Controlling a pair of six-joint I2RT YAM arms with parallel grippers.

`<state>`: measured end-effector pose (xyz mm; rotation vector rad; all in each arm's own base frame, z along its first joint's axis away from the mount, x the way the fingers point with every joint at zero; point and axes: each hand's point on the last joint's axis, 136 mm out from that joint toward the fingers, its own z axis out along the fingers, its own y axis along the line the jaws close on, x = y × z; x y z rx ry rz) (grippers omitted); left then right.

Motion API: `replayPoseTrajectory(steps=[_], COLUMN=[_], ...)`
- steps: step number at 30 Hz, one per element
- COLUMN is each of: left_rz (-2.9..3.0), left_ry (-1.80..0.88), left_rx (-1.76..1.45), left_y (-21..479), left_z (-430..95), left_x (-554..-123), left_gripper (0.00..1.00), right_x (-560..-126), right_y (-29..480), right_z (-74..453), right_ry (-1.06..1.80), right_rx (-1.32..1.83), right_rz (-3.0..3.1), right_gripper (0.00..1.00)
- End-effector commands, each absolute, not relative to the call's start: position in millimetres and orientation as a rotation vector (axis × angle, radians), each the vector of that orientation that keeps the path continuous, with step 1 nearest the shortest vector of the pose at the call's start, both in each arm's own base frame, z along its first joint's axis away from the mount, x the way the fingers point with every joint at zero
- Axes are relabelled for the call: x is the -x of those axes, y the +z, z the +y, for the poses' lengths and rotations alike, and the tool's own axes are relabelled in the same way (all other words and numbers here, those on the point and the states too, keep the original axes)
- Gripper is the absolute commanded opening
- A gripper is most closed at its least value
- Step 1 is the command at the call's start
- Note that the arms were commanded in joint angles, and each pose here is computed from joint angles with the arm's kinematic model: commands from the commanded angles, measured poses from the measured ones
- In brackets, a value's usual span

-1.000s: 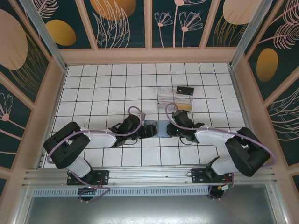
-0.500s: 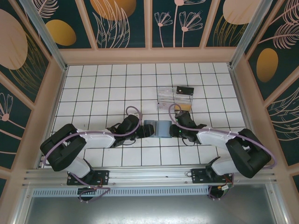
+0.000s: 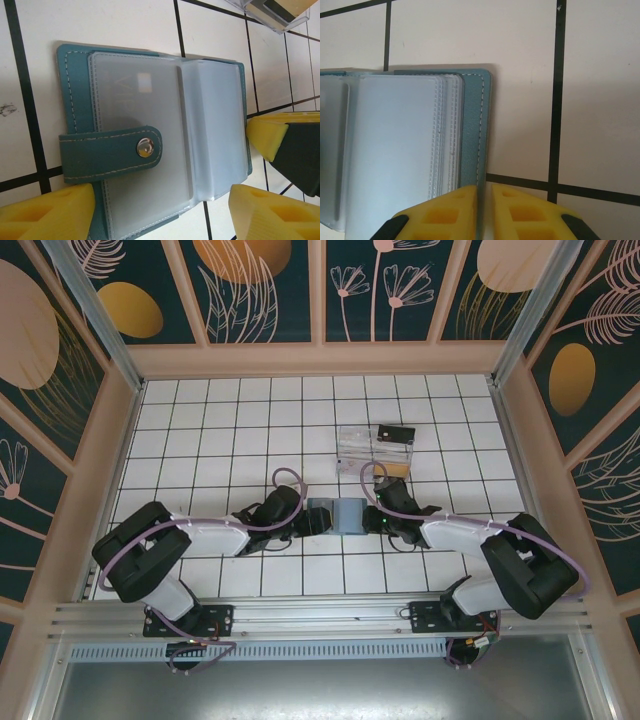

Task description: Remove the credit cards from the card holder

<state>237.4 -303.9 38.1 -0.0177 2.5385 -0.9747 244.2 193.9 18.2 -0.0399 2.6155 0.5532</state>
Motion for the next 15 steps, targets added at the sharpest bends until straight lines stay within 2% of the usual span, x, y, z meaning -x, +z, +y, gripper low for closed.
replayPoseTrajectory(steps=[1, 10, 15], left_rz=[2.543, 2.507, 2.493], left_ry=[-0.994, -1.071, -1.017], left_rx=[-0.019, -0.041, -0.014], left_y=[38.4, 49.1, 52.5], left_z=[-313.3, -322.5, -313.0], left_x=[-238.7, -238.1, -241.2], left_gripper=[0.72, 0.71, 0.71], right_x=[-239.5, -237.7, -237.9], right_y=[11.5, 9.0, 9.3], right_z=[194.2, 194.0, 193.6], right_ry=[0.564, 0.565, 0.563], right_rx=[0.031, 0.030, 0.029], right_rz=[2.642, 2.649, 2.648], right_gripper=[0.18, 0.18, 0.18])
